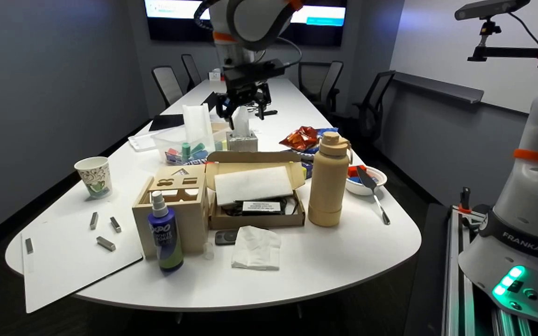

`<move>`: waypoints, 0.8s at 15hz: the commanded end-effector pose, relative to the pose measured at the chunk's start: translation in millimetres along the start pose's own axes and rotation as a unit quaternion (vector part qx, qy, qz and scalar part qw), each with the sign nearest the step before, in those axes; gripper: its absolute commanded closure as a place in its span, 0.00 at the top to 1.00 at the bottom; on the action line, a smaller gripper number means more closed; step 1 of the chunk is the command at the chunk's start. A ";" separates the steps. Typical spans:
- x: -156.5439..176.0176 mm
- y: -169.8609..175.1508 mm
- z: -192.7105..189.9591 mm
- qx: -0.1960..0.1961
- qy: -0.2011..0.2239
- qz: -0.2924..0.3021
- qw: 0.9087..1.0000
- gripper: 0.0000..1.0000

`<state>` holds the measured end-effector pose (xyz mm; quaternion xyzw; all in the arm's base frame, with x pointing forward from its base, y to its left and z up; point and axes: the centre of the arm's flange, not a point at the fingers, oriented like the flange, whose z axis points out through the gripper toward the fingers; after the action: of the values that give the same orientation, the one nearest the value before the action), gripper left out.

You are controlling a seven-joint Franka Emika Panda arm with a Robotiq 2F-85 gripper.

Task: Close the box

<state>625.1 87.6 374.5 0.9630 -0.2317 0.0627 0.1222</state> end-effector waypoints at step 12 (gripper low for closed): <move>41.8 -110.7 63.9 -0.022 0.041 0.055 0.997 1.00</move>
<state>697.6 145.2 303.3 0.9476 -0.2695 0.0928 0.1446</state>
